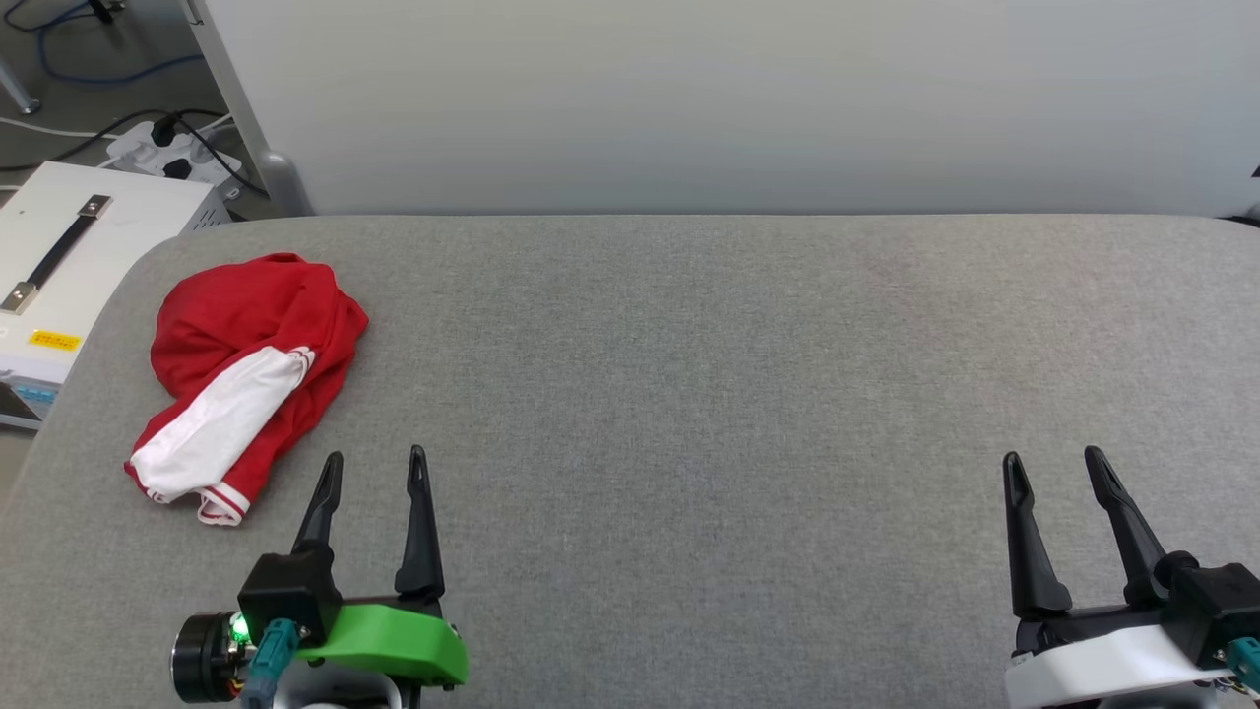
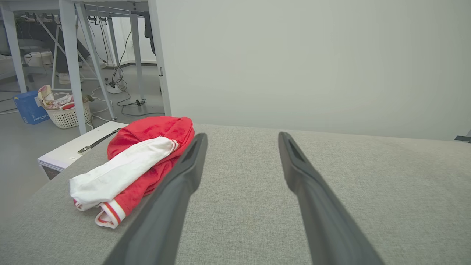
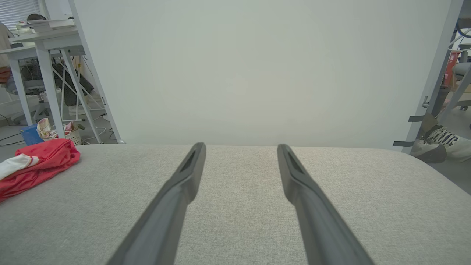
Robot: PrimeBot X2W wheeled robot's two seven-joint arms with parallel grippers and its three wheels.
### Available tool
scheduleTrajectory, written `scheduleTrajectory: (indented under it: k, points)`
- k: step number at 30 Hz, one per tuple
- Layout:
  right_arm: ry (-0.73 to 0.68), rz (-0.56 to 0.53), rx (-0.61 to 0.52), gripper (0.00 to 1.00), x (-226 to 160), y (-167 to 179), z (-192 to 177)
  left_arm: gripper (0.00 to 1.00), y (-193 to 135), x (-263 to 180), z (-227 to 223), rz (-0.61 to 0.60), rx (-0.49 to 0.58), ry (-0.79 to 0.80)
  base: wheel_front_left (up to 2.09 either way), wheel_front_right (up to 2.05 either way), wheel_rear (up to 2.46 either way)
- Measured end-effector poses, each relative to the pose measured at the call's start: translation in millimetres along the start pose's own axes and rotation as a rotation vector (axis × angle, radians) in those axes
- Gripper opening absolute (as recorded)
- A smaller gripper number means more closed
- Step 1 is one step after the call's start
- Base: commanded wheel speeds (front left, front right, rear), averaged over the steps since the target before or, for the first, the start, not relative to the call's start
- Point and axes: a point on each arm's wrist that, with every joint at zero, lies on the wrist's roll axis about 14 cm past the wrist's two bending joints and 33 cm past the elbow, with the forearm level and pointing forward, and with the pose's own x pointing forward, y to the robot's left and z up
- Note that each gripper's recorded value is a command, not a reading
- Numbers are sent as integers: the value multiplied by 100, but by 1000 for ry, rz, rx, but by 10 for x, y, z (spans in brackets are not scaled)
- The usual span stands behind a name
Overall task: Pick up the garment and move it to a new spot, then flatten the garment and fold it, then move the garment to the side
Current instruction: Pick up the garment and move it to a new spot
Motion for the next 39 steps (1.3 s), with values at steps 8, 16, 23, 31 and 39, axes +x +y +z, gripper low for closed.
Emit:
scheduleTrajectory:
  k: [8, 16, 23, 31, 39]
  points:
    - [-2, 1, 1, 100, 5, 2, -13, 100, 18, -31, -43, 6, 0, 5, 0, 0, 0]
    - [7, 15, 6, 100, 37, 43, -49, 100, 72, -54, -65, 23, 2, 13, 0, 0, 0]
    - [19, 64, 21, 100, 119, 196, -113, 100, 250, -122, -83, 80, -1, 22, 0, 0, 0]
    - [31, 151, 42, 100, 259, 474, -192, 100, 551, -273, -75, 180, 2, 27, 0, 0, 0]
    - [42, 252, 65, 100, 397, 806, -273, 100, 899, -481, -16, 300, 10, 20, 0, 0, 0]
